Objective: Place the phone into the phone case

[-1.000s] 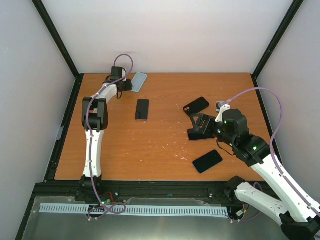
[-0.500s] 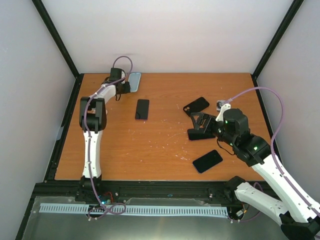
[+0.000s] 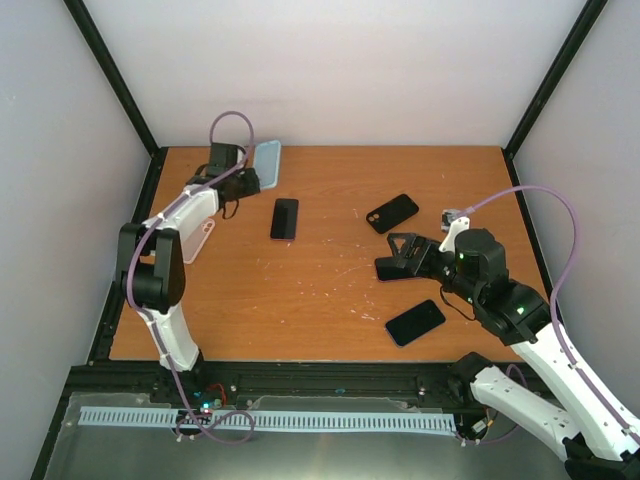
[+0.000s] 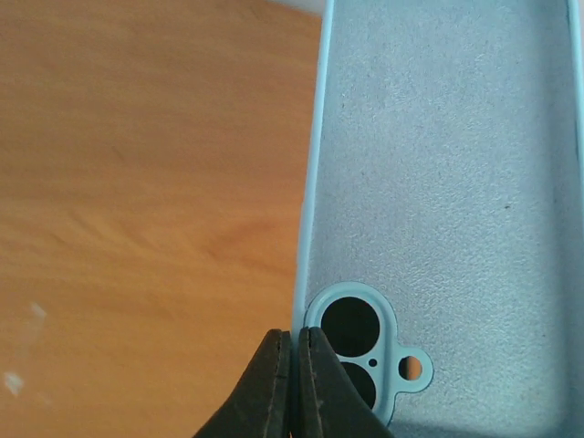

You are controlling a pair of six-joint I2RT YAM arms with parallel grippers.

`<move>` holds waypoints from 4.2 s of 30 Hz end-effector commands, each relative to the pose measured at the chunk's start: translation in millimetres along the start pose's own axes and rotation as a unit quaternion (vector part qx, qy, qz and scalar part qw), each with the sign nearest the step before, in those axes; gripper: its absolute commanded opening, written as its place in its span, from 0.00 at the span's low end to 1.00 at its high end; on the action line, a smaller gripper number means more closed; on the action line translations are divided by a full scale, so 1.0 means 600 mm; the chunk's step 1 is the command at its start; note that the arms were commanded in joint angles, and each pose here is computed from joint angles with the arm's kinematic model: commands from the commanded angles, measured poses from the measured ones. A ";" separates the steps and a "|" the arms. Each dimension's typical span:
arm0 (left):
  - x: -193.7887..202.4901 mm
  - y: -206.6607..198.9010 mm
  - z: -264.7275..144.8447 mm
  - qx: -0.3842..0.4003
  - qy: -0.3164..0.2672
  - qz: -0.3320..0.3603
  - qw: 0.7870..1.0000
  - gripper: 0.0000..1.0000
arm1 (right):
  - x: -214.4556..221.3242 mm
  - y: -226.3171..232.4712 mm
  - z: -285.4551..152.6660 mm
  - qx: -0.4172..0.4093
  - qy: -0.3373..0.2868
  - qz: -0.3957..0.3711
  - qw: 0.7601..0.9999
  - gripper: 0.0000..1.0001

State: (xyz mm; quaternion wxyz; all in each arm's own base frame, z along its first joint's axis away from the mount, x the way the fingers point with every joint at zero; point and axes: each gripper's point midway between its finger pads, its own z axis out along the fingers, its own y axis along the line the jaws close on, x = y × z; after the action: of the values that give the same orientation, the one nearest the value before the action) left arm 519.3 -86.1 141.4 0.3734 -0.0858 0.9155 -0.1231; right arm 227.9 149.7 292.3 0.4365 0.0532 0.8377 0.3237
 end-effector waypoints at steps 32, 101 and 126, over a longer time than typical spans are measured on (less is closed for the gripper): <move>0.419 -0.167 -0.108 0.078 0.180 -0.032 0.980 0.28 | 0.025 -0.030 0.028 0.024 0.005 -0.004 1.000 1.00; 0.214 -0.082 0.111 -0.042 0.151 0.142 0.977 0.84 | -0.021 -0.008 -0.011 -0.001 -0.059 -0.044 0.997 1.00; 0.237 -0.073 0.108 -0.098 0.181 0.147 0.967 0.87 | -0.023 -0.009 -0.021 -0.003 -0.067 -0.038 0.997 1.00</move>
State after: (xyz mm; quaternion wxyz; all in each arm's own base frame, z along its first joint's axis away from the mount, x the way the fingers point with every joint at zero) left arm 466.0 -176.3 21.8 0.2171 0.0398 0.9753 -0.0062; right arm 229.4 138.6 298.6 0.4915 0.0355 0.8146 0.3058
